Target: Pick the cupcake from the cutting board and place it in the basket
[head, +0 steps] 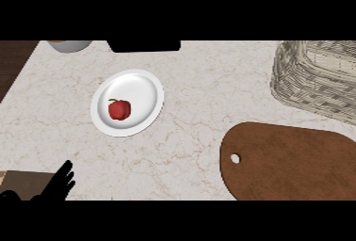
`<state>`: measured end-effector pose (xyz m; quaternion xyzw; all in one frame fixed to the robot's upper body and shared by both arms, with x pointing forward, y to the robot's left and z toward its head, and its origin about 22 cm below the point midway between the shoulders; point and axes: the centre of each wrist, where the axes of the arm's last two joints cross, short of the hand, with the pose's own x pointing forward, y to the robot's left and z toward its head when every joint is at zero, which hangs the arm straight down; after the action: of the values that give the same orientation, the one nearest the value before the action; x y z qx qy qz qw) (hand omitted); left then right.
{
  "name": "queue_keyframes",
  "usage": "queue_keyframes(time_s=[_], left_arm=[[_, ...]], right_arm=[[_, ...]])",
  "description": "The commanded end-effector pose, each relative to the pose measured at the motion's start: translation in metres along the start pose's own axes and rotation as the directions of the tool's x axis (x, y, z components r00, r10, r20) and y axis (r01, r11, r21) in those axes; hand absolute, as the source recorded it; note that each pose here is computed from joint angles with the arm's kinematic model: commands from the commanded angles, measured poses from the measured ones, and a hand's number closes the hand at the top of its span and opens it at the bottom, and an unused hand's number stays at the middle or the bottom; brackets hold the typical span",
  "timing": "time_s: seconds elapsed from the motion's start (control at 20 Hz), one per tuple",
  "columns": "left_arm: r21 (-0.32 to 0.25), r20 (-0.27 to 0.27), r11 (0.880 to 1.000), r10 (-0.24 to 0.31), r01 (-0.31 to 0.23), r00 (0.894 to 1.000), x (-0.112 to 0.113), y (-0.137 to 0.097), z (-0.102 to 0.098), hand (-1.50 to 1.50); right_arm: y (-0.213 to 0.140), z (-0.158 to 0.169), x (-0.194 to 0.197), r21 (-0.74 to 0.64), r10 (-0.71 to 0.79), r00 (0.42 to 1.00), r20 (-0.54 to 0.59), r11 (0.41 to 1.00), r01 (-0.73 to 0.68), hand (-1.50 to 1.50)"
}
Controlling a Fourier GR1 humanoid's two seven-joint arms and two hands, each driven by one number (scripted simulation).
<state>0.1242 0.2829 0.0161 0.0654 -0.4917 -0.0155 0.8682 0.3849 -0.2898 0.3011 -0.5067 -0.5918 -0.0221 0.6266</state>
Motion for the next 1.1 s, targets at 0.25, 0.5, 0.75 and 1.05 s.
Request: queue_keyframes(time_s=[0.25, 0.5, 0.75, 1.05], left_arm=[[0.022, -0.003, 1.0, 0.013, -0.013, 1.0, -0.017, 0.0, -0.03, 0.0], [0.035, -0.017, 0.999, 0.017, -0.016, 1.0, -0.012, -0.001, -0.037, 0.0], [0.04, -0.011, 0.999, 0.011, -0.01, 1.0, -0.007, 0.008, -0.031, 0.0], [0.036, -0.003, 0.999, 0.031, -0.031, 1.0, -0.019, -0.001, -0.039, 0.0]], right_arm=[[-0.001, -0.039, -0.062, -0.007, -0.185, 0.978, -0.099, 0.983, 0.185, 1.5], [0.014, -0.039, -0.084, 0.019, -0.197, 0.976, -0.093, 0.98, 0.199, 1.5], [0.017, -0.048, -0.122, -0.108, 0.001, 0.985, -0.172, 0.994, -0.02, 1.5], [0.003, -0.061, -0.149, -0.007, 0.142, 0.984, -0.11, 0.99, -0.144, -1.5]])
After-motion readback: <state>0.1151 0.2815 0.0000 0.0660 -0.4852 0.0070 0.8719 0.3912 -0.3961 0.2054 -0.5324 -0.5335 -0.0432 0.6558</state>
